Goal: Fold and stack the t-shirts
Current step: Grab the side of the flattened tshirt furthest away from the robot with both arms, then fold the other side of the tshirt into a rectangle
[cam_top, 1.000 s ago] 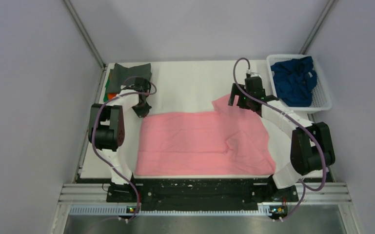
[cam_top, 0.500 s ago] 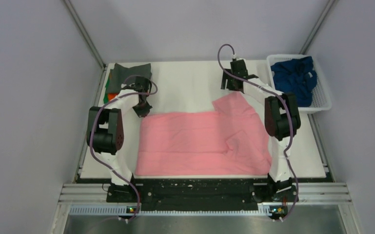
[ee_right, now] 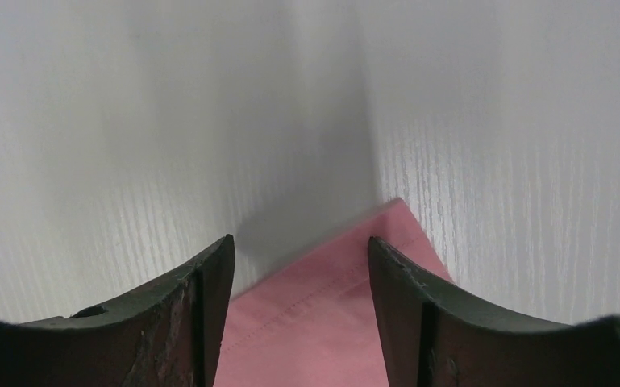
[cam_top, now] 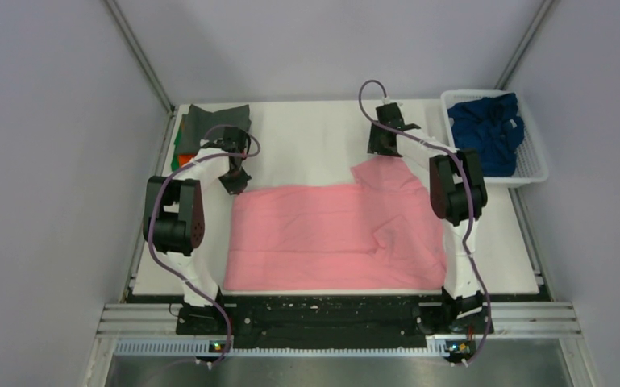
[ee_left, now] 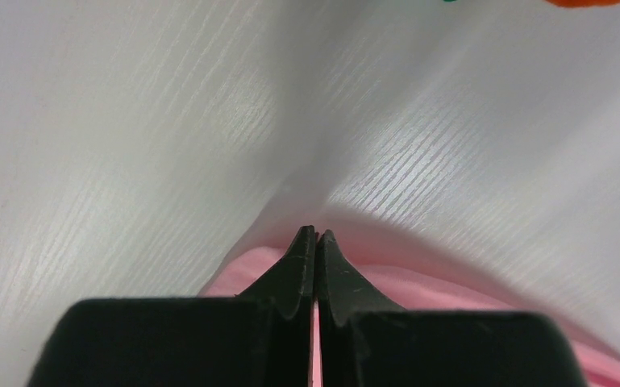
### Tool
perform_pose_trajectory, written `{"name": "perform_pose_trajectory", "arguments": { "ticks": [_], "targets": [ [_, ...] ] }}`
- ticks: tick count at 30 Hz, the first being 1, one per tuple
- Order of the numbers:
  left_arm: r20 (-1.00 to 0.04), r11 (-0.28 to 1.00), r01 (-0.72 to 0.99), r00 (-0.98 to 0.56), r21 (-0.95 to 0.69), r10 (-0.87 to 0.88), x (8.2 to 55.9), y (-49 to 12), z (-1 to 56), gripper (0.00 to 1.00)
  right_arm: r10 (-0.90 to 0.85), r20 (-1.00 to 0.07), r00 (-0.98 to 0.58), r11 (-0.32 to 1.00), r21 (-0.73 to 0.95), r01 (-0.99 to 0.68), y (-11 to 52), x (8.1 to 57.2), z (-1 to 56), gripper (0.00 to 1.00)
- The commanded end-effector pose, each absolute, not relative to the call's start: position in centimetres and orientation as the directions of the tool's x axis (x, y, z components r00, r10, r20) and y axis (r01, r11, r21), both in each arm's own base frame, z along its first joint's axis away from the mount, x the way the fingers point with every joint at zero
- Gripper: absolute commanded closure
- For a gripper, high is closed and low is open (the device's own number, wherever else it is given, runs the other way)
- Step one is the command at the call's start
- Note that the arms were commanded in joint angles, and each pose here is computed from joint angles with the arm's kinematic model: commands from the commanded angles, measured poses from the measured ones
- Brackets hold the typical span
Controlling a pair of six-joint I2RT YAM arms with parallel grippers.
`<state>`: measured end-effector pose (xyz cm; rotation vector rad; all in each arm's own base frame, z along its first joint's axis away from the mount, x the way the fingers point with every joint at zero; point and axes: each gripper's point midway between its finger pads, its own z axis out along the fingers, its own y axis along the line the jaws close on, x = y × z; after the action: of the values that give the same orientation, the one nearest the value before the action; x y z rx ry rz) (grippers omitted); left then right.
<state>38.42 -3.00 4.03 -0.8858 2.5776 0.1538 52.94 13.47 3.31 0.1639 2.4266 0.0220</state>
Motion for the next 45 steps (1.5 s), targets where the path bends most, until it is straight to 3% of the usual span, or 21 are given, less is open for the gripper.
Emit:
{"name": "perform_pose_trajectory", "arguments": {
  "ticks": [1,10,19,30,45],
  "targets": [
    [-0.441,0.794,-0.607,-0.703,-0.036,-0.558,38.3,-2.8,5.4,1.00,0.150,-0.589,-0.794,0.985,0.020,0.171,13.0,51.6,0.4,0.42],
    [-0.447,0.789,-0.614,-0.697,-0.030,-0.560,38.1,-2.6,5.6,1.00,0.132,-0.572,-0.810,0.970,-0.093,0.224,12.3,50.3,-0.9,0.61],
    [-0.462,0.789,-0.613,-0.690,-0.038,-0.558,38.0,-2.5,6.3,1.00,0.177,-0.620,-0.765,0.960,-0.064,0.274,12.2,49.3,0.6,1.00],
    [-0.478,0.797,-0.598,-0.677,-0.084,-0.559,37.6,-2.9,7.7,1.00,0.178,-0.820,-0.544,0.970,0.054,0.236,11.9,50.6,10.6,1.00],
    [-0.509,0.830,-0.544,-0.683,-0.125,-0.524,34.0,-5.1,9.0,1.00,0.157,-0.787,-0.596,0.985,0.082,0.152,11.3,38.9,11.9,1.00]
  ]
}}
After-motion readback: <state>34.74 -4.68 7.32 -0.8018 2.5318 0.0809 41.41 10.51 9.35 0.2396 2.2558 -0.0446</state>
